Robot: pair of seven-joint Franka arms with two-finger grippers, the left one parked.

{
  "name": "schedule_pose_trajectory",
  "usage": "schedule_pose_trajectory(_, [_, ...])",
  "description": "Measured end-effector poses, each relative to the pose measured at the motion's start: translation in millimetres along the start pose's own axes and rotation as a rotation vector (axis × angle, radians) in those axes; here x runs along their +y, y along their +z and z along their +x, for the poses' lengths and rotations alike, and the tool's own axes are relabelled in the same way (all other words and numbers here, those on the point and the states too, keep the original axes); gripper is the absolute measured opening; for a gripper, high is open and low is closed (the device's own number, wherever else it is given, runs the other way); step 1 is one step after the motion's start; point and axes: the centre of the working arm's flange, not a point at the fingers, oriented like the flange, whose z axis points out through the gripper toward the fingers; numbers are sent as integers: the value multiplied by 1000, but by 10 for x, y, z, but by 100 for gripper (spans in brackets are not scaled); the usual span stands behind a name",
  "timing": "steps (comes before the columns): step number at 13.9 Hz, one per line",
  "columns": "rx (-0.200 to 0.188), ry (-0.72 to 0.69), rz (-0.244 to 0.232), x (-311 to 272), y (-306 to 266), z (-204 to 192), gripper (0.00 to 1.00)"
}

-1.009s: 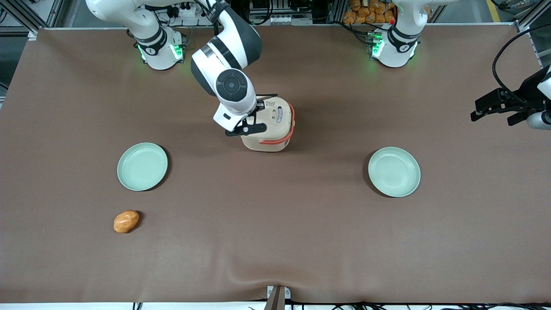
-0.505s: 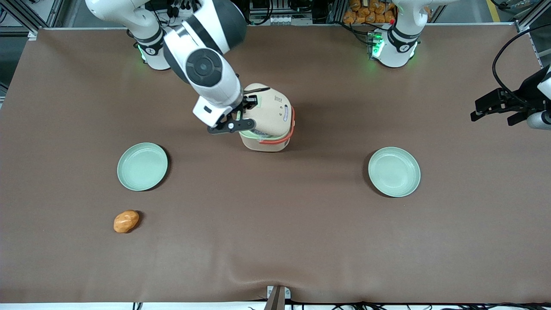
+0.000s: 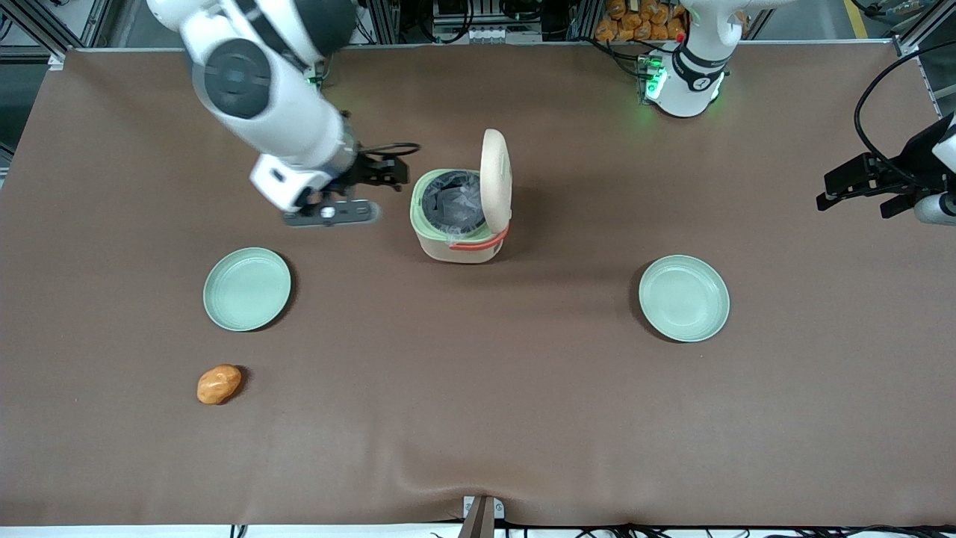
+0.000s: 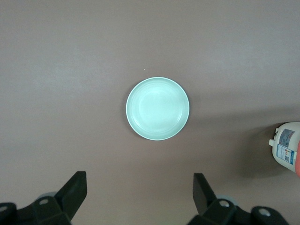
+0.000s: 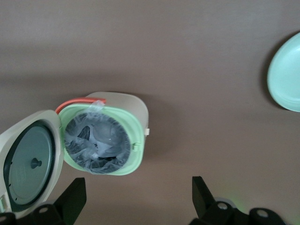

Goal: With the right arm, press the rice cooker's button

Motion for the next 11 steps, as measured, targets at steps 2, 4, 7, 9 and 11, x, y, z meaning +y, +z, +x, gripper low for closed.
schedule_pose_trajectory(2, [32, 52, 24, 340, -282, 93, 100])
schedule_pose_trajectory(4, [75, 106, 18, 760, -512, 195, 100])
schedule_pose_trajectory(7, [156, 67, -115, 1394, -738, 333, 100])
schedule_pose_trajectory(9, [173, 41, -141, 1729, -856, 376, 100])
schedule_pose_trajectory(11, [173, 60, -141, 2125, -956, 407, 100])
